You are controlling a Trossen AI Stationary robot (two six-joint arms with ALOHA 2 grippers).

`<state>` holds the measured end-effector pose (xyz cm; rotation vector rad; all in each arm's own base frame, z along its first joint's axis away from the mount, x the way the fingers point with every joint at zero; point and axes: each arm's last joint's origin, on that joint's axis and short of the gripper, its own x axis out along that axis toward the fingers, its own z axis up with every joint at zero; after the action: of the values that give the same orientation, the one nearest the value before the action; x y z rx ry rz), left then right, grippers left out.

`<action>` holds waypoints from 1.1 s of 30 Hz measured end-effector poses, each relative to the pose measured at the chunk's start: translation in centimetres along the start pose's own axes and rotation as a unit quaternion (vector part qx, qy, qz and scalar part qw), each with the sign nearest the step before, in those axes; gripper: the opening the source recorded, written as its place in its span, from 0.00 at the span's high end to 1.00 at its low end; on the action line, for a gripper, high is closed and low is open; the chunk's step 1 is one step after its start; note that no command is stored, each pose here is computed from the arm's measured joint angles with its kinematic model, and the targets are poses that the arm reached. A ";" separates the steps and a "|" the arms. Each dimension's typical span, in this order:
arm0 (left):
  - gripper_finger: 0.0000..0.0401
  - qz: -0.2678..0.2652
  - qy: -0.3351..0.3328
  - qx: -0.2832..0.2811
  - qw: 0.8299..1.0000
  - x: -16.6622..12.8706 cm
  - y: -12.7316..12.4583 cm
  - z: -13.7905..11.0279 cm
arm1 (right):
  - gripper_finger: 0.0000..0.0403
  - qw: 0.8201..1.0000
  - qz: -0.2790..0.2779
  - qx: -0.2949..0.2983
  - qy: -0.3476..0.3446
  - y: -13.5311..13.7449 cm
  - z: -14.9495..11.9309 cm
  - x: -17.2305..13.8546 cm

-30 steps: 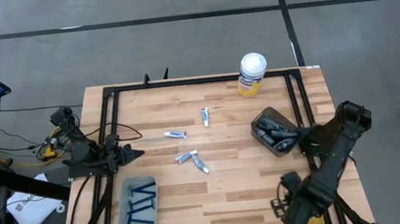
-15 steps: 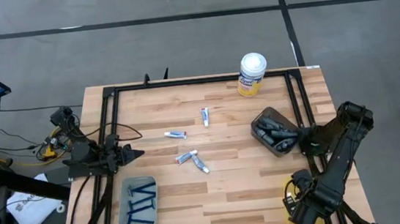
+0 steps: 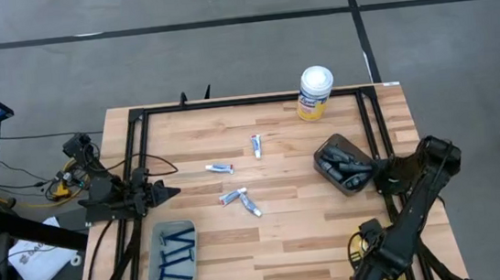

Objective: Pick & Place Travel size toiletries
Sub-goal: Put the white toothpaste tube into the yellow bin

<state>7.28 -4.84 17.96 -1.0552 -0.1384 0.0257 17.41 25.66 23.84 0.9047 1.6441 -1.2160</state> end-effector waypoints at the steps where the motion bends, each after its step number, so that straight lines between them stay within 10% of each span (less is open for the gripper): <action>1: 1.00 0.000 0.000 0.000 1.000 0.0 0.0 0.0 | 0.92 1.000 -0.005 0.001 -0.003 0.2 0.0 0.3; 20: 1.00 0.000 0.000 0.000 1.000 0.0 0.0 0.0 | 0.71 1.000 -0.003 -0.002 0.002 1.5 0.0 1.0; 27: 1.00 0.000 0.000 0.000 1.000 0.0 0.0 0.0 | 0.44 0.986 0.156 -0.009 -0.052 1.0 5.2 -4.7; 33: 1.00 0.000 0.000 0.000 1.000 0.0 0.0 0.0 | 0.36 0.968 0.207 -0.113 -0.084 6.0 12.6 -6.5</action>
<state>7.28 -4.84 17.96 -1.0554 -0.1385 0.0255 27.90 14.68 26.16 0.9166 1.3412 -0.7778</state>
